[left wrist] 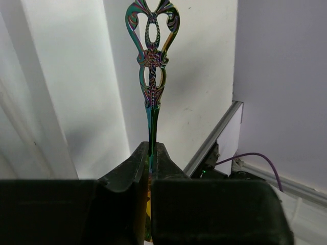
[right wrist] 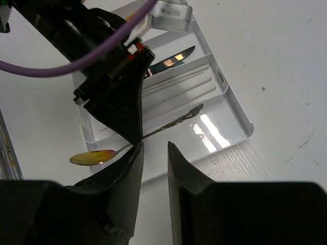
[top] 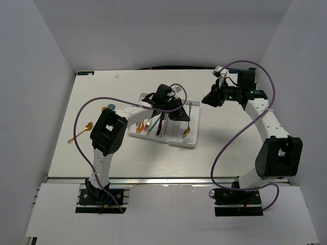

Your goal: Sort the eating utensils into containers

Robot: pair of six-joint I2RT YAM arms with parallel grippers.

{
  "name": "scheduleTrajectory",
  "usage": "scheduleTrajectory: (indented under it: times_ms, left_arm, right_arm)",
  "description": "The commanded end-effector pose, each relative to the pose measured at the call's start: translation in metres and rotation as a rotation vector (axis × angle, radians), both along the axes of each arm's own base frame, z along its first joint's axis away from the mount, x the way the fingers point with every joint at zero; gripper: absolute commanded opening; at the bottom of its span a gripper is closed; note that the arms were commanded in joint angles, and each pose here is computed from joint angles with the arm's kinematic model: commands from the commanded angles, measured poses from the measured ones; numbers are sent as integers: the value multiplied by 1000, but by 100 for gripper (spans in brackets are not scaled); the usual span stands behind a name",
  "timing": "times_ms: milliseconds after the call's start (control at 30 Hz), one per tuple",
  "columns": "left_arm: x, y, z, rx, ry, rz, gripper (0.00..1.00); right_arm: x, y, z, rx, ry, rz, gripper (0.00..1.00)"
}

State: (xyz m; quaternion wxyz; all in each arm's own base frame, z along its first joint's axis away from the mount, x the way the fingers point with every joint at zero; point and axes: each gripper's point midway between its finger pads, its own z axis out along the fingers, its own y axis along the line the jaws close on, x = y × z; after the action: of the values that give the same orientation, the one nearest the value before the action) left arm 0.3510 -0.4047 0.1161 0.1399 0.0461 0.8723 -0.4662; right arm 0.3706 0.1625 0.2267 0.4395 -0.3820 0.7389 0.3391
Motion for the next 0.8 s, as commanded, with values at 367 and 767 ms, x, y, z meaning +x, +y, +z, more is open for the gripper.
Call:
scheduleTrajectory:
  times_ms: [367, 767]
  left_arm:
    - [13, -15, -15, 116, -13, -22, 20]
    - [16, -14, 5, 117, -66, -26, 32]
  right_arm:
    - [-6, -8, -1, 3, -13, -9, 32]
    - [-7, -9, -6, -8, -11, -6, 32]
